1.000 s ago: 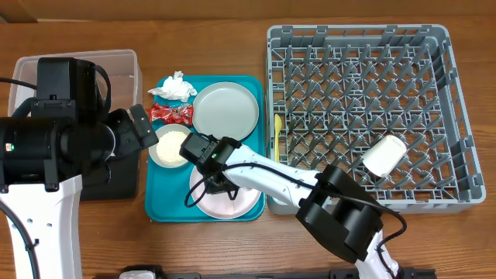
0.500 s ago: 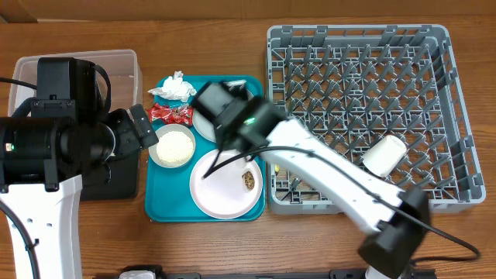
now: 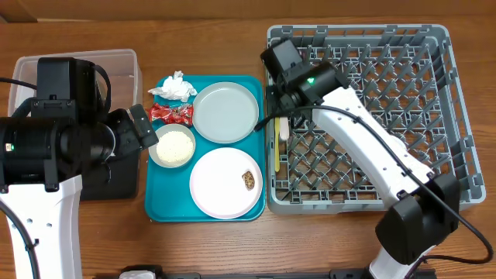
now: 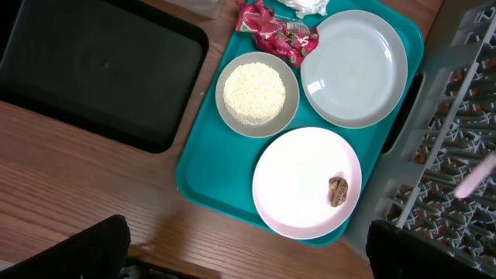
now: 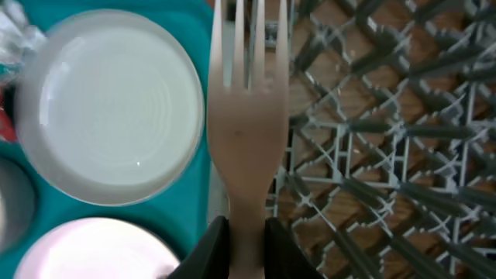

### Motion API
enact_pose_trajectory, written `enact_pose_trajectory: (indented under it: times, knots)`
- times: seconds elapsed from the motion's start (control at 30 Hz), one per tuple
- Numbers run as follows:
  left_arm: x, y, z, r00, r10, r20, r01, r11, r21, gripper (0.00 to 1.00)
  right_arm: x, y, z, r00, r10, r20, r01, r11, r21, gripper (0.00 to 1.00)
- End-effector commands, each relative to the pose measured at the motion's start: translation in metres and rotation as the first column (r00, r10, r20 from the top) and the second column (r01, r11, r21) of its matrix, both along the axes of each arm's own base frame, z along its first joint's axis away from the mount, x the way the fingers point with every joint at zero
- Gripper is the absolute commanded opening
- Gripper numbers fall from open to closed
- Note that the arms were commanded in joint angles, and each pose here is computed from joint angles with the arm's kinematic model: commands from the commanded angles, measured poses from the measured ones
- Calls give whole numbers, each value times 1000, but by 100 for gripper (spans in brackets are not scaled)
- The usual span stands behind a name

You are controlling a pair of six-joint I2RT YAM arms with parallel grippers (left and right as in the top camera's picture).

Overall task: Sort waste into correct bins and load items into the dishwasher rack
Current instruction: 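Place the fork in the rack beside the spoon and withdraw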

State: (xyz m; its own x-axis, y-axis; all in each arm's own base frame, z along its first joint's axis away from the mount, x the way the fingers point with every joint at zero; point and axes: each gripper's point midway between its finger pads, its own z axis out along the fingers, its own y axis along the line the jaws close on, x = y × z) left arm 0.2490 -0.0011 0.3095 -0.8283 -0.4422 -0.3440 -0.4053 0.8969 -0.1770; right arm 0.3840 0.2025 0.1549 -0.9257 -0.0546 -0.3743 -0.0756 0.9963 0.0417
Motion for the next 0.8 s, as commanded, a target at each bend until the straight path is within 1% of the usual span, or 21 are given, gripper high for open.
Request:
enact_pose_trajectory:
  times: [0.0,0.1,0.2,0.27,0.37,0.43,0.57,0.67,0.73,0.77]
  knots:
    - [3,-1,3,1000,-11,9,11,1000,-1,100,-9,-3,-25,996,67,-54,-68,998,-8,27]
    - [3,-1,3,1000,-11,9,11,1000,-1,100,-15,0,-25,994,87,-64,-87,996,-13,47]
    - [3,-1,3,1000,-11,9,11,1000,-1,100,-19,9,-2,994,101,-41,-100,995,16,53]
    - [3,-1,3,1000,-11,9,11,1000,-1,100,-27,25,24,991,136,-6,-136,988,78,56]
    - [3,-1,3,1000,-11,9,11,1000,-1,100,-42,43,50,986,160,37,-164,976,145,61]
    - [3,-1,3,1000,-11,9,11,1000,-1,100,-55,56,61,987,152,46,-157,971,181,61]
    - [3,-1,3,1000,-11,9,11,1000,-1,100,-83,83,54,977,211,15,-210,960,184,61]
    - [3,-1,3,1000,-11,9,11,1000,-1,100,-102,94,43,966,258,-9,-253,954,158,61]
    - [3,-1,3,1000,-11,9,11,1000,-1,100,-107,96,41,963,270,-4,-267,955,129,63]
    - [3,-1,3,1000,-11,9,11,1000,-1,100,-108,97,41,962,273,4,-271,955,116,67]
